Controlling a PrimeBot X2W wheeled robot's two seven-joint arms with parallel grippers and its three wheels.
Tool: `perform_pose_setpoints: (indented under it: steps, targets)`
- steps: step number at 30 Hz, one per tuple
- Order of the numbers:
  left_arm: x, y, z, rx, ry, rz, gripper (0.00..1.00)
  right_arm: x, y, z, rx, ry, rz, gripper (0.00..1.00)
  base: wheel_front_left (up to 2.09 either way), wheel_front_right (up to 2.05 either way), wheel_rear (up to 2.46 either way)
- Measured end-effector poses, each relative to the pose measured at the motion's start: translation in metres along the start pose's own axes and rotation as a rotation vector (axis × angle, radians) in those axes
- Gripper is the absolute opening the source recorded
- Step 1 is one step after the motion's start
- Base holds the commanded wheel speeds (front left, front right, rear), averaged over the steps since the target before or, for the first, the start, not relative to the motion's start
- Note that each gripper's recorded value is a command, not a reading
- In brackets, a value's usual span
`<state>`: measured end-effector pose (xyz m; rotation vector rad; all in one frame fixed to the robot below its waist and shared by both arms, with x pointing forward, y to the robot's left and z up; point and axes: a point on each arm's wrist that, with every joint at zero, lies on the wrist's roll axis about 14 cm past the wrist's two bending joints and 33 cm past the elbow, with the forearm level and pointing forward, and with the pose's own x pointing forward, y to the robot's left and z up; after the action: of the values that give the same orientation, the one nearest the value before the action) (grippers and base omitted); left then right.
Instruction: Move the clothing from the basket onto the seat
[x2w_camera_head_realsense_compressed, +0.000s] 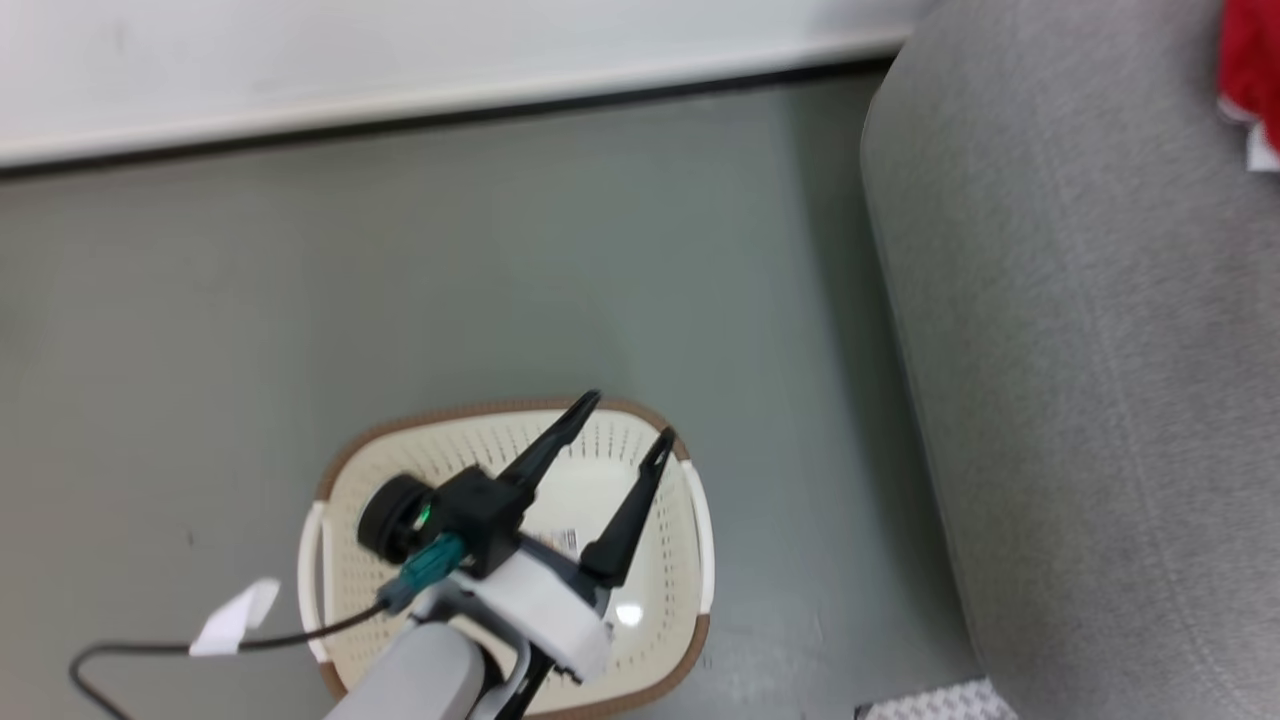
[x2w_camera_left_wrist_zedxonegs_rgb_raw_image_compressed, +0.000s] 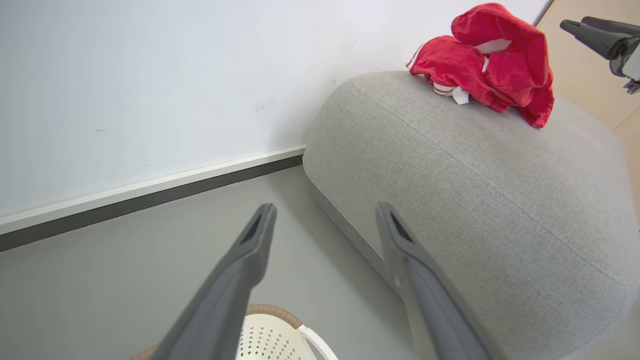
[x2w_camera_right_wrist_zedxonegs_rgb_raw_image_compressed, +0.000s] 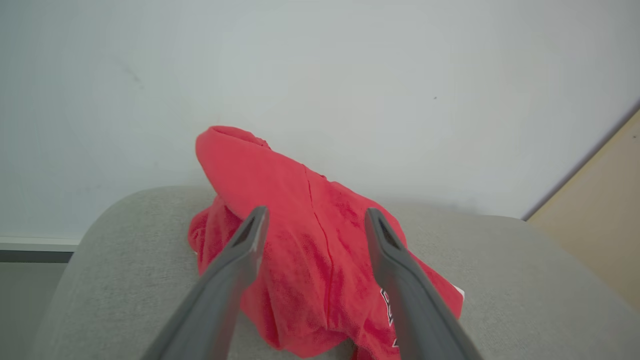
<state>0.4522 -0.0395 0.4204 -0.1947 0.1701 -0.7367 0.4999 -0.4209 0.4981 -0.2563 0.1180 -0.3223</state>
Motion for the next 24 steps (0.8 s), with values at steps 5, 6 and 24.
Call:
perform_pose_setpoints:
  steps: [5,6,24]
  targets:
    - [-0.025,0.006,0.014,0.01,-0.025,0.087,1.0,-0.044,0.007,0.02,0.043,-0.09,0.028,1.0,0.0,0.0,0.0]
    - [-0.031,0.008,0.017,0.01,-0.03,0.112,1.0,-0.053,0.009,0.023,0.051,-0.106,0.032,1.0,0.0,0.0,0.0]
    - [-0.173,0.055,0.045,0.02,-0.126,0.544,1.0,-0.187,0.134,0.038,0.322,-0.204,0.273,1.0,0.0,0.0,0.0]
